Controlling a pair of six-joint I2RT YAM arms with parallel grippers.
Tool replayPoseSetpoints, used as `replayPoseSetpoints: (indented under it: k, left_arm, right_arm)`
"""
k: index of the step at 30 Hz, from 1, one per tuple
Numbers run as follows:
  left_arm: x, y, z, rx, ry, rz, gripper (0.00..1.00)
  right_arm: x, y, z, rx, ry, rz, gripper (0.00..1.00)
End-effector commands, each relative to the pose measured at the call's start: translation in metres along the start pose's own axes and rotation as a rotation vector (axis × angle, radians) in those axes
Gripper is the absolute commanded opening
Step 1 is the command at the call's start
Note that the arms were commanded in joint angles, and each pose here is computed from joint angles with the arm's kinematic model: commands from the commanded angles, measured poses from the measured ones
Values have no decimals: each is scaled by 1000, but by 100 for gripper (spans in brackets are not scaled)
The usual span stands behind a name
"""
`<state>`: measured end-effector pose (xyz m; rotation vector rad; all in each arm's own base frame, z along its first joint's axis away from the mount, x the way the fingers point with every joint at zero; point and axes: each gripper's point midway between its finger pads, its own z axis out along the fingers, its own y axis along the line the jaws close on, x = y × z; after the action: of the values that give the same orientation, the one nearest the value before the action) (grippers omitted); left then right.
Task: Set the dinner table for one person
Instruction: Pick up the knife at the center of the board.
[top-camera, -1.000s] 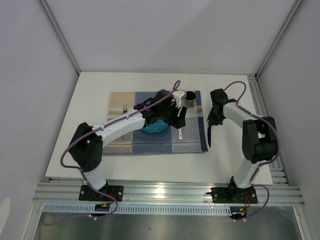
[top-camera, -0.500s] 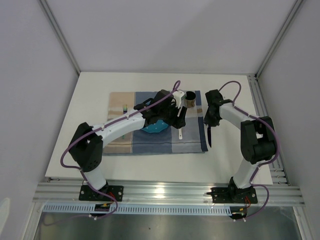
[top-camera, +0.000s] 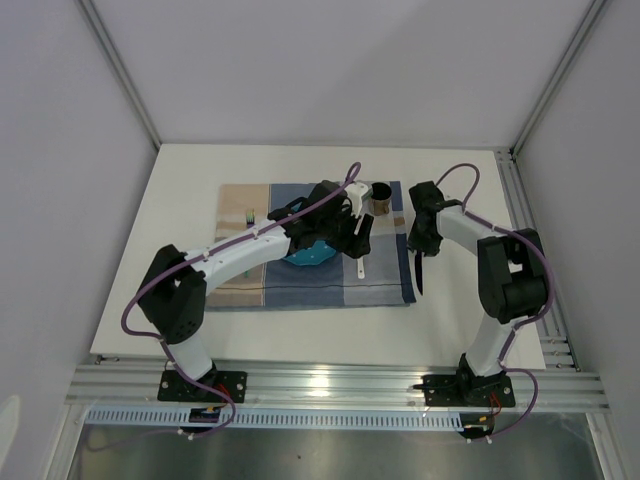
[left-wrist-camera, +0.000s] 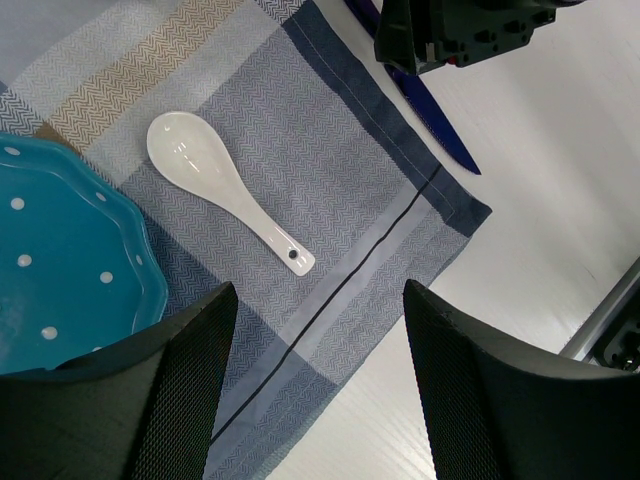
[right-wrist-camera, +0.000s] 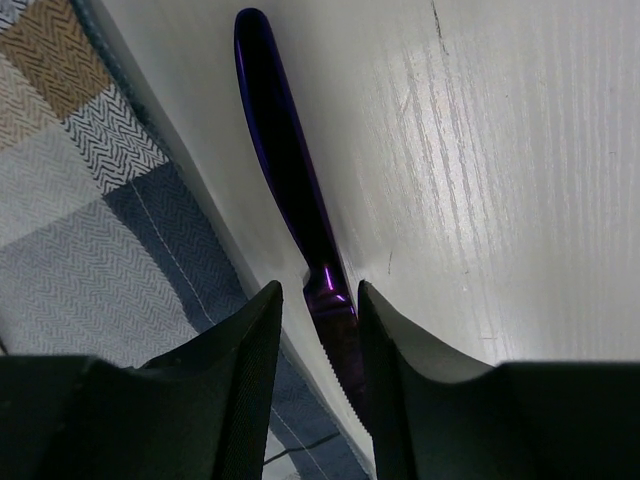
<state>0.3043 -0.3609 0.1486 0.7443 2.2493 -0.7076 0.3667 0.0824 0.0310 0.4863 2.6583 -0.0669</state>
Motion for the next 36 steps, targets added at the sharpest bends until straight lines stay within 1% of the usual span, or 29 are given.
replayPoseSetpoints:
  k: [1,11,14,19,22,25,28,32,36]
  left_arm:
    - [-13,-9,-6,30,-49,28,72]
    - [-12,-9,-6,30,-47,29,72]
    - [-13,-9,-7,30,-49,32,72]
    - [-12,-8,-8,25,-48,34,72]
    - [-11,-8,-7,26,-46,33,72]
    - [-11,-8,-6,26,-46,33,72]
    - [-12,-9,-6,29,-46,32,72]
    - [-8,-8,-4,27,-37,30,72]
    - [-11,-8,-5,28,-41,30,72]
  right_arm:
    - [-2,0,5,19,-12,-24,39]
    - [2,1,14,18,3,-33,35]
    - [2,1,16,18,5,-34,30]
    - [5,0,18,14,16,-32,25]
    - [7,-1,19,12,22,-30,21]
    - [9,-2,20,14,30,-30,14]
    - [9,-4,20,14,33,-29,9]
    - [7,-2,17,3,25,-25,5]
    - [3,0,14,-4,18,-21,4]
